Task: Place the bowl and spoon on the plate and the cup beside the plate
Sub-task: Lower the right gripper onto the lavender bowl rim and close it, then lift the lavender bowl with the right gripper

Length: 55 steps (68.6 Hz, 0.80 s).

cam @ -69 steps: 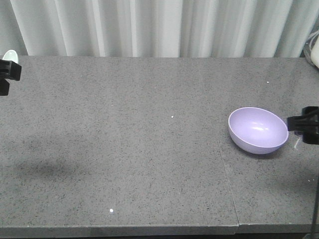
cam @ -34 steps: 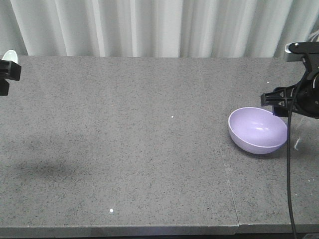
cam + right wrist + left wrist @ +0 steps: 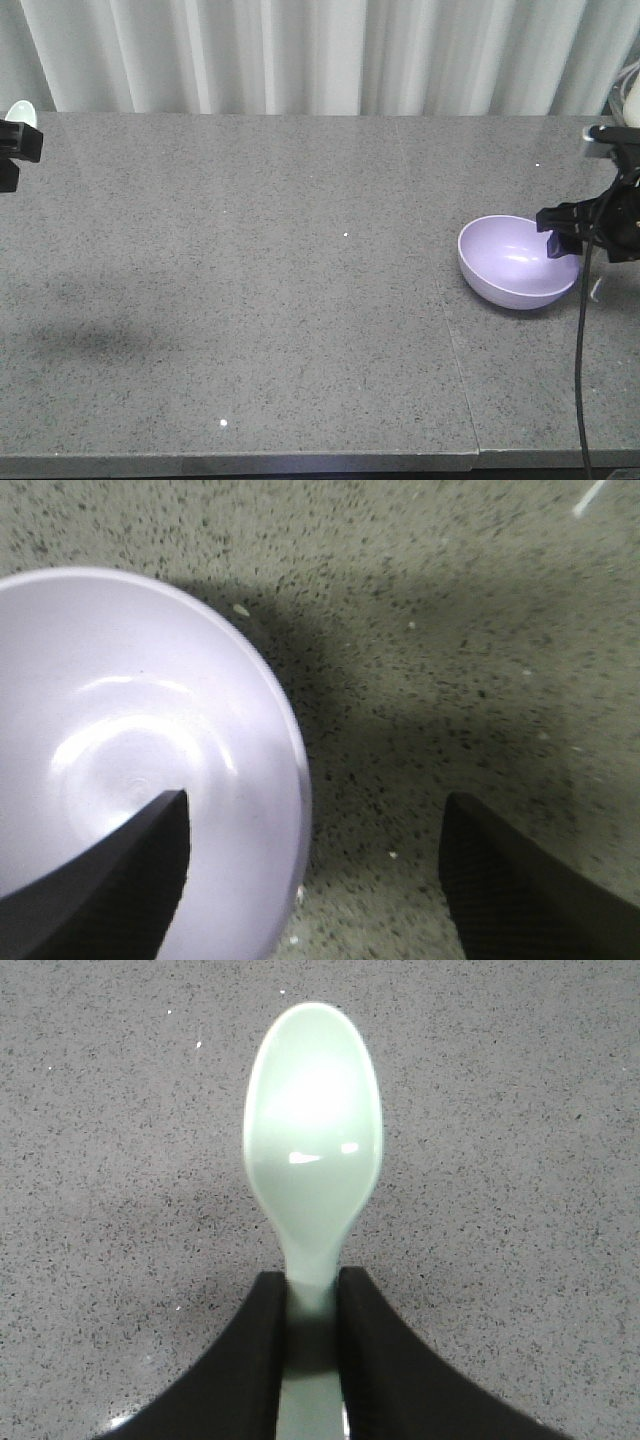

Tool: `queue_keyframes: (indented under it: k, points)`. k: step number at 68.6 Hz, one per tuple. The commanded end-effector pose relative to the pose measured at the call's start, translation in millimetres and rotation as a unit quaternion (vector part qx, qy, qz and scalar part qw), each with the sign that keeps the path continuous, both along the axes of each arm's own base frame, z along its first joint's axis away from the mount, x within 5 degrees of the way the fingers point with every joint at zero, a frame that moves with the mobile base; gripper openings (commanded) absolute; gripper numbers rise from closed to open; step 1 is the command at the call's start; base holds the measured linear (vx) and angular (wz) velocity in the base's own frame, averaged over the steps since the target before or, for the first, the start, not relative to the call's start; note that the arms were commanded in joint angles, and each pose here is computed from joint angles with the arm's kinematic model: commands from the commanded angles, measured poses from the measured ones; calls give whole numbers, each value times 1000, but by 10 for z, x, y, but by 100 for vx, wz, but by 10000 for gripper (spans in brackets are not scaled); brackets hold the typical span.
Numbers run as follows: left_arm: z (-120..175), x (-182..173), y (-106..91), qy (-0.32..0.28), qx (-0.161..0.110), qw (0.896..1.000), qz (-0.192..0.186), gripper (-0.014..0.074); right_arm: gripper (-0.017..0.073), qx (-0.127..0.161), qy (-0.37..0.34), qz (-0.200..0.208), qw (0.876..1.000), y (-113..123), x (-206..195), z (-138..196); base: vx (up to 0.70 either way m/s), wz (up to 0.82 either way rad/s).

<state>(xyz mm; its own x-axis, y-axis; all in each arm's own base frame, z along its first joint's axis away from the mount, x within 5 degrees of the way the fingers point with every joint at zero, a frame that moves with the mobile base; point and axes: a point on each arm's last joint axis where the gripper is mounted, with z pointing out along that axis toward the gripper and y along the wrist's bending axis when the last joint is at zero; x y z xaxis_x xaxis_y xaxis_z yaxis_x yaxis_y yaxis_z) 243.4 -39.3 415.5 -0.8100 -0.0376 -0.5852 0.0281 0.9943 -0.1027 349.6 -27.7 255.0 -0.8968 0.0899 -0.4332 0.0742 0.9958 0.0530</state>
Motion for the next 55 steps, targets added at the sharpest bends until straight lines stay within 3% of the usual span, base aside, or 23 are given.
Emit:
queue_keyframes:
  k: [1, 19, 27, 44, 55]
  points:
    - [166, -60, -15, -46, -12, 999, -4, -6, 517, -1, -48, 0, 999, -24, 96, 119, 0, 0]
    - [166, -60, -15, -46, -12, 999, -4, -6, 482, 5, -16, -2, 1000, -33, 214, -171, 0, 0]
    - [166, -60, -15, -46, -12, 999, -4, -6, 377, 8, -11, -4, 1000, -33, 229, -216, 0, 0]
    - [166, -60, -15, -46, -12, 999, -4, -6, -17, 9, -9, -6, 1000, -31, 221, -211, 0, 0]
    - [166, -60, -15, -46, -12, 999, -4, -6, -10, 10, -16, -5, 1000, -24, 181, -117, 0, 0]
